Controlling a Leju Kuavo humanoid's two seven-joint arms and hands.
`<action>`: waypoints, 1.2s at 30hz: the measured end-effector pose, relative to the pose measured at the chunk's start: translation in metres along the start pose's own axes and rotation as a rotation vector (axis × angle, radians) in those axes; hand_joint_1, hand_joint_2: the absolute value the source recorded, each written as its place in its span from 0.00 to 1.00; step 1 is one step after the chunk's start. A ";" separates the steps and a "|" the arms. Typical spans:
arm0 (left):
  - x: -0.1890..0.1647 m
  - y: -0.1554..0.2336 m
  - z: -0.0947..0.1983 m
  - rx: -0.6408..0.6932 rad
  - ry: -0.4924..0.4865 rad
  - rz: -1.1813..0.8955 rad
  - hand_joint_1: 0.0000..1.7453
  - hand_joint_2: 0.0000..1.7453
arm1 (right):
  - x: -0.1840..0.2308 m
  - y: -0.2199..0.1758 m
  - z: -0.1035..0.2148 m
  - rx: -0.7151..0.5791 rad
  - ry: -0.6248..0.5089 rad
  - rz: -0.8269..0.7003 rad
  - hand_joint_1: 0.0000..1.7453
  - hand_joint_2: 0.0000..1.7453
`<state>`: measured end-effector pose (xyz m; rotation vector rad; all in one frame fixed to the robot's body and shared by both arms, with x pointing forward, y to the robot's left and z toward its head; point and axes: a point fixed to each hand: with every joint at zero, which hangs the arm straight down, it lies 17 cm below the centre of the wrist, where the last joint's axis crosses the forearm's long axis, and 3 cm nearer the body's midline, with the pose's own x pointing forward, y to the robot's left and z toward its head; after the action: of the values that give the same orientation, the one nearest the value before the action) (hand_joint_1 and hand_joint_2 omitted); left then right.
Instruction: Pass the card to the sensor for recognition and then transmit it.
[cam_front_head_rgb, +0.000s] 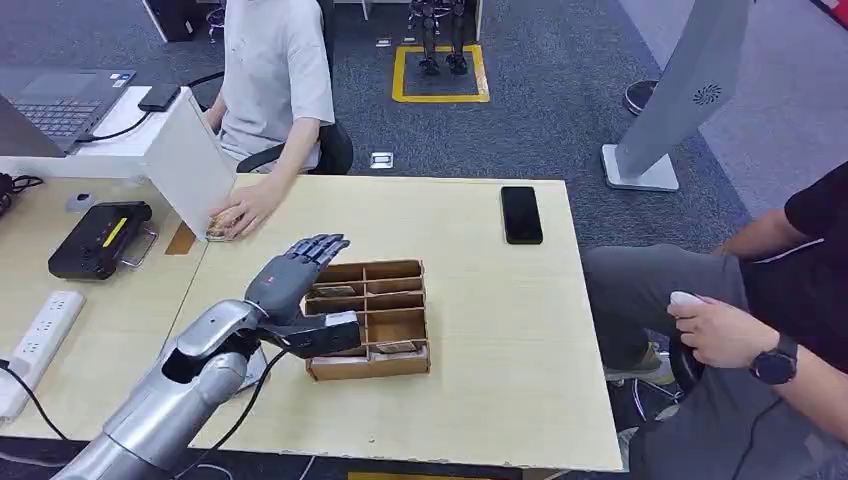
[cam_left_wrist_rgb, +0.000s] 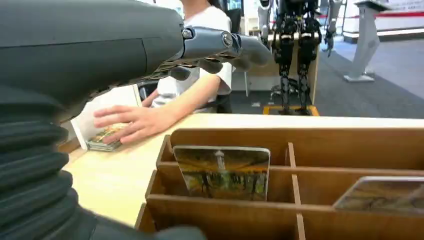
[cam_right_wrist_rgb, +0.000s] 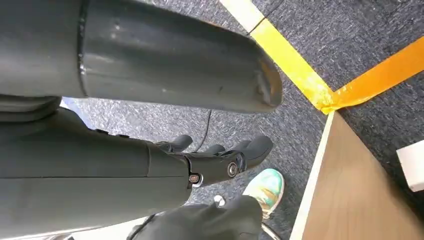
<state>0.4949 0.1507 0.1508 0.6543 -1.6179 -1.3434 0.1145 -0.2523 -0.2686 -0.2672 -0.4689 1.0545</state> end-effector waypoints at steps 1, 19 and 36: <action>0.000 -0.001 0.000 -0.007 0.000 0.004 1.00 1.00 | 0.000 0.000 0.000 0.000 0.000 -0.001 0.00 0.00; -0.010 -0.006 0.007 -0.015 0.009 0.009 1.00 1.00 | 0.001 -0.003 -0.001 -0.003 -0.006 0.017 0.00 0.00; -0.008 -0.011 0.009 -0.028 0.002 0.034 1.00 1.00 | 0.002 -0.002 -0.001 0.002 -0.006 0.007 0.00 0.00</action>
<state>0.4888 0.1593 0.1377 0.6087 -1.5990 -1.3382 0.1168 -0.2516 -0.2681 -0.2635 -0.4726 1.0627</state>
